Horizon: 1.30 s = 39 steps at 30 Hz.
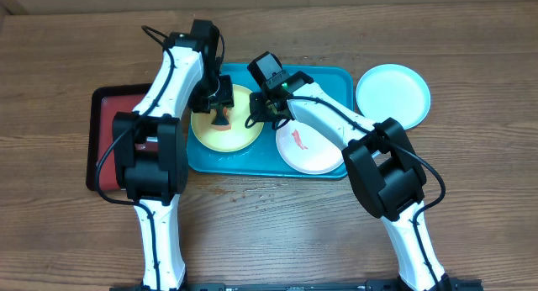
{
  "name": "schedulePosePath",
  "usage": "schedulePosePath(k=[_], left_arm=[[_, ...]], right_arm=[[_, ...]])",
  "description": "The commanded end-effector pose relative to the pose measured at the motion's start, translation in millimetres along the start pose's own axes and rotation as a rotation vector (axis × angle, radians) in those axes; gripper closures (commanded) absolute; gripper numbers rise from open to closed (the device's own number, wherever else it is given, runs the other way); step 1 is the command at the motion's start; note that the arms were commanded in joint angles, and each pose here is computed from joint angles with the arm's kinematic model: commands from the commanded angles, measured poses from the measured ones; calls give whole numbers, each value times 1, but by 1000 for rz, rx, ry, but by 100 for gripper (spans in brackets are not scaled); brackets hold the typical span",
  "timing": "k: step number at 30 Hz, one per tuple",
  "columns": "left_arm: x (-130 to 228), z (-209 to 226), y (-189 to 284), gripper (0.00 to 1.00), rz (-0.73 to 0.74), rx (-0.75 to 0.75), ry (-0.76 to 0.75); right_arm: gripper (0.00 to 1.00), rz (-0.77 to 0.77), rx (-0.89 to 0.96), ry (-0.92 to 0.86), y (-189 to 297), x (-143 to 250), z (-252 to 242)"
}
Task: Clean dirty plates on tray and stack at the side
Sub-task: 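Scrub the yellow plate with the sponge in left gripper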
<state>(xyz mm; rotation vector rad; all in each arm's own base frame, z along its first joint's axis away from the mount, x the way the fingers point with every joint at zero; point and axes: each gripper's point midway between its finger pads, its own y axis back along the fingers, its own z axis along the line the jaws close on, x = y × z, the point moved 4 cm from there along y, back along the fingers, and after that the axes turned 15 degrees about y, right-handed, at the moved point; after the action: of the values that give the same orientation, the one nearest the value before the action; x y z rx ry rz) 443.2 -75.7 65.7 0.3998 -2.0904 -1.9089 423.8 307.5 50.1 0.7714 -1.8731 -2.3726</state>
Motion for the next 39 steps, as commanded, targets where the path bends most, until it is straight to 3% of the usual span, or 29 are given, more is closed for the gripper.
schedulePosePath(k=[1,2,4,13,18,21,35,39], left_arm=[[4,10,-14,62,13,-52,-2],[4,10,-14,76,10,-53,-3],[2,9,-13,88,4,-49,-2],[3,8,-12,96,8,-43,-1],[28,-12,-11,96,146,84,-7],[35,-17,-12,96,155,71,-25],[15,64,-23,96,-126,-543,-29],[7,80,-14,96,-172,-640,-30]], right_arm=[[96,0,31,-10,5,2,-7],[96,-1,31,-10,5,2,-7],[96,-2,31,-9,5,1,-7],[96,-6,30,-9,5,1,-6],[96,-11,29,-10,5,-1,-7],[96,-13,29,-10,5,-1,-6],[96,-1,32,-10,5,2,-7],[96,-2,32,-10,5,1,-7]])
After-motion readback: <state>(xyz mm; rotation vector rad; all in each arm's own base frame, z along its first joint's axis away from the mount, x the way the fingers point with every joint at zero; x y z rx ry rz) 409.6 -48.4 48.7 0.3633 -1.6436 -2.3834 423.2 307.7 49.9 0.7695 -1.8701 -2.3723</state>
